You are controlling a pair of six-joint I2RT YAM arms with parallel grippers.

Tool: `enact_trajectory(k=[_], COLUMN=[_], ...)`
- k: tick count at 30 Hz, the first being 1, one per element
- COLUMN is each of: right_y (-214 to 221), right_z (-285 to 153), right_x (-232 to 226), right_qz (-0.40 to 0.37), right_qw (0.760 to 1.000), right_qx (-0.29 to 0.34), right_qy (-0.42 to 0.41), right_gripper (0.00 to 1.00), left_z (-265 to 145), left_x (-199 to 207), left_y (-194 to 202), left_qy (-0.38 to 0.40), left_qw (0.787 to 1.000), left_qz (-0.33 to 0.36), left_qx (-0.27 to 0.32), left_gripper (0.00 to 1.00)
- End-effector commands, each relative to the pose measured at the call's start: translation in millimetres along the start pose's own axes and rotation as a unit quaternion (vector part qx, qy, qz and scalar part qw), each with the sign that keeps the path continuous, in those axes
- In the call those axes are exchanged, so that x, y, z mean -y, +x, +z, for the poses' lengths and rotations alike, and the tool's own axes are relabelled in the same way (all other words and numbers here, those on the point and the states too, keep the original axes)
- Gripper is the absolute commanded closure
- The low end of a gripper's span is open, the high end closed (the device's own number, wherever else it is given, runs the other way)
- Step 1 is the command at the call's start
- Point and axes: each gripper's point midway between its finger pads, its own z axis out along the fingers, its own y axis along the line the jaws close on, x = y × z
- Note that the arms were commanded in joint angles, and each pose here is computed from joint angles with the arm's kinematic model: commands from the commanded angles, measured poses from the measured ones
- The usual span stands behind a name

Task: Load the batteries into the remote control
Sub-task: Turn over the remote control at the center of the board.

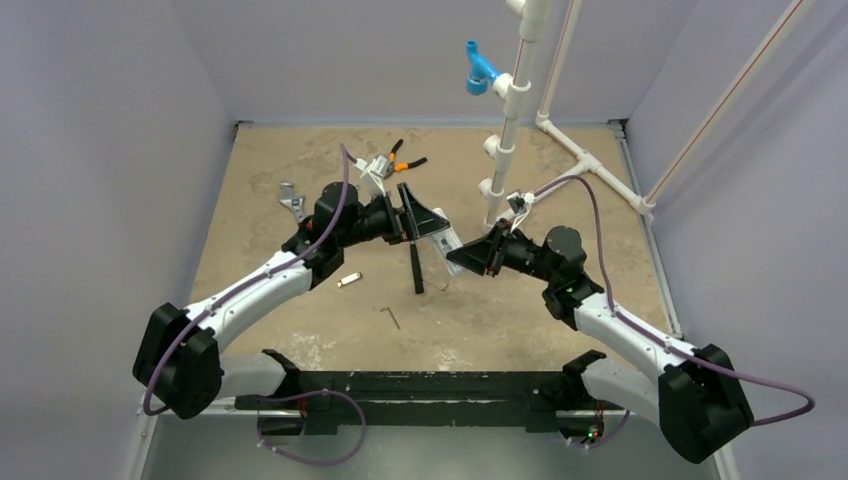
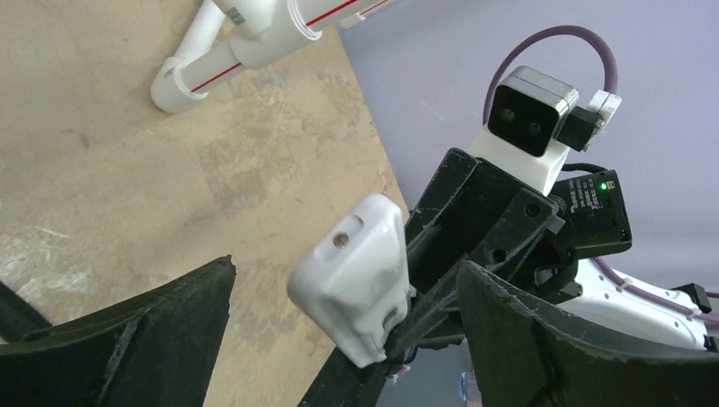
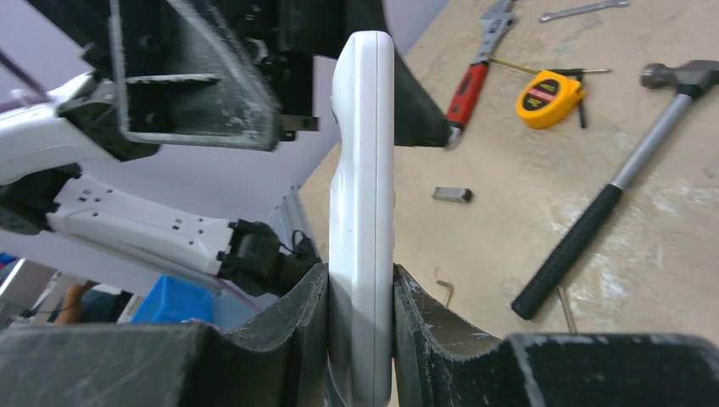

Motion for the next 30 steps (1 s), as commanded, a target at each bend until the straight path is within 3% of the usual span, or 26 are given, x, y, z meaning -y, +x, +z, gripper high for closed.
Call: enact_trajectory(k=[1,6,13,24,30], right_y=[-18.4,-23.3,8.9,58.0,63.6], right_z=[-3.8,-14.3,-52.6,-53.9,-66.9], right_x=[17.2,45.9,130.5,150.7,164.6], right_qz=[-0.041,-0.067,-0.106,-0.144,-0.192], right_qw=[0.996,0.985,0.928,0.879,0.823], right_qx=[0.041,0.068,-0.044,-0.129,-0.151], right_qy=[0.069,0.144,0.354,0.436,0.513], right_gripper=[1.0,1.0,1.0,1.0,1.0], left_z=[-16.8,-27.1,-29.8,-21.7,-19.5], left_x=[16.7,19.2,13.7,10.3,16.0], left_y=[-18.8,-24.7,-20.6,-15.1,-17.6], left_qy=[-0.02,-0.04,-0.05,-0.042,-0.033], left_qw=[0.998,0.996,0.996,0.998,0.998], left_qz=[0.05,0.067,0.066,0.052,0.052], left_qx=[0.029,0.041,0.036,0.021,0.02], left_gripper=[0.0,0.0,0.0,0.0,0.0])
